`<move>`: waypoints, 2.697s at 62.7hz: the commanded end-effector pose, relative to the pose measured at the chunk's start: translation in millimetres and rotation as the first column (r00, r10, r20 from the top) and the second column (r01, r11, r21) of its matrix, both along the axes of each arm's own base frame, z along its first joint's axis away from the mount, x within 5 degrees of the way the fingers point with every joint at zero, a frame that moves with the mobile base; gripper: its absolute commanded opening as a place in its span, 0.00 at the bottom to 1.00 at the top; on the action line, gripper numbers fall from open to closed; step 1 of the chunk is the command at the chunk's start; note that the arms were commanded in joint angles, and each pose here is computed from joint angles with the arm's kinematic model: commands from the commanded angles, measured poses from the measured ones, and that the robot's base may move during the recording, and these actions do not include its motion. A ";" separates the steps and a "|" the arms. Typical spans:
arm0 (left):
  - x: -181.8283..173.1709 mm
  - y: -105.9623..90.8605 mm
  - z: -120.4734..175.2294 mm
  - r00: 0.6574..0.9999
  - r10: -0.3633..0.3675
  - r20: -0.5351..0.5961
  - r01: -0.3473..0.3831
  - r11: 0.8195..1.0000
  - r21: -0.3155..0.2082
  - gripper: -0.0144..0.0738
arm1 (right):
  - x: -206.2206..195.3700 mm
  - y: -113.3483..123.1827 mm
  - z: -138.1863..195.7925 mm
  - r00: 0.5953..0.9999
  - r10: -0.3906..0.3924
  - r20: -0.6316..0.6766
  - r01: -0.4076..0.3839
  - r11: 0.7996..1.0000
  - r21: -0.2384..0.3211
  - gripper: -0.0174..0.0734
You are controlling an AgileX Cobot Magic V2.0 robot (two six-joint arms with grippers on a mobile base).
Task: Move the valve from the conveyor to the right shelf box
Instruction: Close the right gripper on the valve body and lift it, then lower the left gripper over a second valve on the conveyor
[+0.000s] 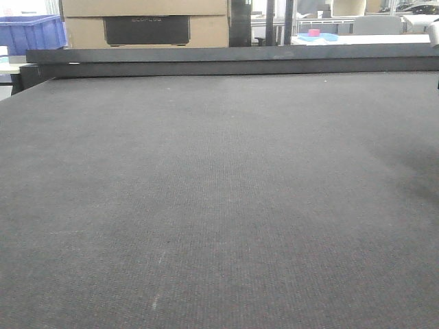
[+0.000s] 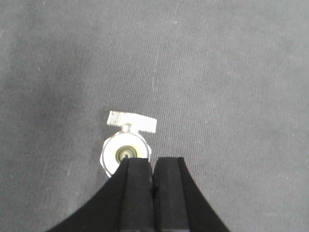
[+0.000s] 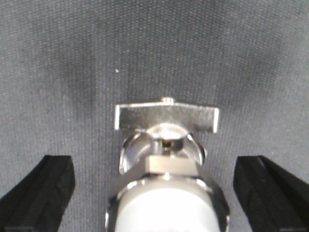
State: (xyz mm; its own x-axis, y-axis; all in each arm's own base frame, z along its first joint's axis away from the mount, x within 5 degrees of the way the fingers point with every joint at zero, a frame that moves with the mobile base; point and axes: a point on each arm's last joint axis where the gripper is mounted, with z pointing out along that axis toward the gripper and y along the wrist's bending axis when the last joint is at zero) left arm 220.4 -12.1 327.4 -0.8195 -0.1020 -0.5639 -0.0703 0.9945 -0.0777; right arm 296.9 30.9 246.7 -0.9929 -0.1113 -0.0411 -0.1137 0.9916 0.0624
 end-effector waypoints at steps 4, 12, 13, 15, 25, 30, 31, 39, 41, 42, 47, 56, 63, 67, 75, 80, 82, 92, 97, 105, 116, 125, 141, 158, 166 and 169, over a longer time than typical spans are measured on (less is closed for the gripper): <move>0.3 0.6 2.7 1.000 0.012 0.008 -0.012 1.000 -0.009 0.04 | 2.7 -3.1 1.8 1.000 -0.003 0.028 0.003 1.000 -0.011 0.80; 0.3 0.6 2.7 1.000 0.012 0.008 -0.012 1.000 -0.009 0.04 | 2.7 -5.9 1.8 1.000 -0.012 0.025 0.012 1.000 -0.011 0.80; 0.3 0.6 2.7 1.000 0.012 0.008 -0.012 1.000 -0.009 0.04 | 2.8 -6.8 1.8 1.000 -0.015 0.025 0.015 1.000 -0.011 0.80; 0.3 0.6 2.7 1.000 0.012 0.008 -0.012 1.000 -0.009 0.04 | 2.9 -8.3 1.8 0.999 -0.020 0.025 0.020 1.000 -0.011 0.80; 0.3 0.6 2.7 1.000 0.012 0.008 -0.012 1.000 -0.009 0.04 | 2.2 -13.2 1.8 0.999 -0.035 0.014 0.036 0.999 -0.012 0.80; 0.3 0.6 2.7 1.000 0.012 0.008 -0.012 1.000 -0.009 0.04 | 1.5 -13.2 1.7 0.999 -0.035 0.007 0.035 0.999 -0.012 0.80; 0.3 0.6 2.7 1.000 0.012 0.008 -0.012 1.000 -0.009 0.04 | 1.5 -13.2 1.7 0.999 -0.035 0.007 0.035 0.999 -0.012 0.80; 0.3 0.6 2.7 1.000 0.012 0.008 -0.012 1.000 -0.009 0.04 | 1.4 -13.2 1.7 0.999 -0.035 0.006 0.035 0.999 -0.012 0.80; 0.3 0.6 2.7 1.000 0.012 0.008 -0.012 1.000 -0.009 0.04 | 1.1 -13.2 1.7 0.999 -0.035 0.002 0.035 0.999 -0.013 0.80; 0.3 0.6 2.7 1.000 0.012 0.008 -0.012 1.000 -0.009 0.04 | 1.1 -13.2 1.7 0.999 -0.035 0.002 0.035 0.999 -0.013 0.80; 0.3 0.6 2.7 1.000 0.012 0.008 -0.012 1.000 -0.009 0.04 | 1.1 -13.2 1.7 0.999 -0.035 0.002 0.035 0.999 -0.013 0.80; 0.5 0.6 2.8 1.000 0.012 0.009 -0.012 1.000 -0.010 0.04 | 0.9 -12.2 1.8 0.999 -0.039 -0.001 0.039 0.999 -0.002 0.80; 0.5 0.6 2.8 1.000 0.012 0.009 -0.012 1.000 -0.010 0.04 | 0.6 -10.7 1.9 0.999 -0.044 -0.005 0.044 0.999 0.015 0.76; 0.5 0.6 2.8 1.000 0.012 0.009 -0.012 1.000 -0.010 0.04 | -0.4 -10.1 1.9 0.999 -0.046 -0.017 0.046 0.999 0.021 0.67; 0.5 0.6 2.8 1.000 0.012 0.009 -0.012 1.000 -0.010 0.04 | -1.7 -10.1 1.9 0.999 -0.045 -0.031 0.045 0.999 0.020 0.40; 0.5 0.6 2.8 1.000 0.012 0.009 -0.012 1.000 -0.010 0.04 | -1.3 -10.1 1.9 0.999 -0.045 -0.027 0.046 0.999 0.020 0.18; 0.5 0.6 2.8 1.000 0.012 0.009 -0.012 1.000 -0.010 0.04 | -1.3 -10.1 1.9 0.999 -0.045 -0.027 0.046 0.999 0.020 0.10; 1.1 0.7 4.1 1.000 0.013 0.019 -0.013 1.000 -0.010 0.04 | -1.3 -10.1 1.9 0.999 -0.045 -0.027 0.046 0.999 0.020 0.02; 1.4 4.6 10.0 0.998 0.056 -0.006 -0.056 0.998 -0.033 0.04 | -1.1 -10.1 1.9 0.999 -0.045 -0.025 0.046 0.999 0.021 0.01; 6.8 16.5 16.6 0.991 0.092 -0.097 -0.093 0.996 -0.006 0.04 | -0.5 -10.1 1.9 0.999 -0.046 -0.018 0.046 0.999 0.021 0.01; 28.4 21.7 15.7 0.985 -0.073 -0.156 0.088 0.992 0.094 0.04 | 1.8 -10.1 2.0 0.999 -0.048 0.007 0.048 0.999 0.022 0.01; 42.6 22.2 0.6 0.966 -0.130 -0.224 0.158 0.981 0.111 0.04 | 3.6 -10.1 2.1 0.998 -0.050 0.027 0.049 0.999 0.024 0.01; 55.4 21.1 -16.5 0.945 -0.166 -0.282 0.200 0.975 0.099 0.42 | 5.0 -10.1 2.2 0.998 -0.051 0.043 0.050 0.998 0.025 0.01; 68.7 16.9 -33.5 0.936 -0.173 -0.305 0.193 0.981 0.035 0.75 | 8.2 -8.0 -2.0 0.997 -0.062 0.041 0.060 0.997 0.046 0.01; 77.1 17.4 -49.0 0.918 -0.174 -0.356 0.195 0.980 0.025 0.75 | 9.4 -7.7 -4.8 0.997 -0.063 0.032 0.062 0.997 0.049 0.01; 80.0 17.5 -55.2 0.910 -0.174 -0.377 0.196 0.980 0.020 0.75 | 9.7 -7.7 -5.5 0.998 -0.063 0.030 0.062 0.997 0.049 0.01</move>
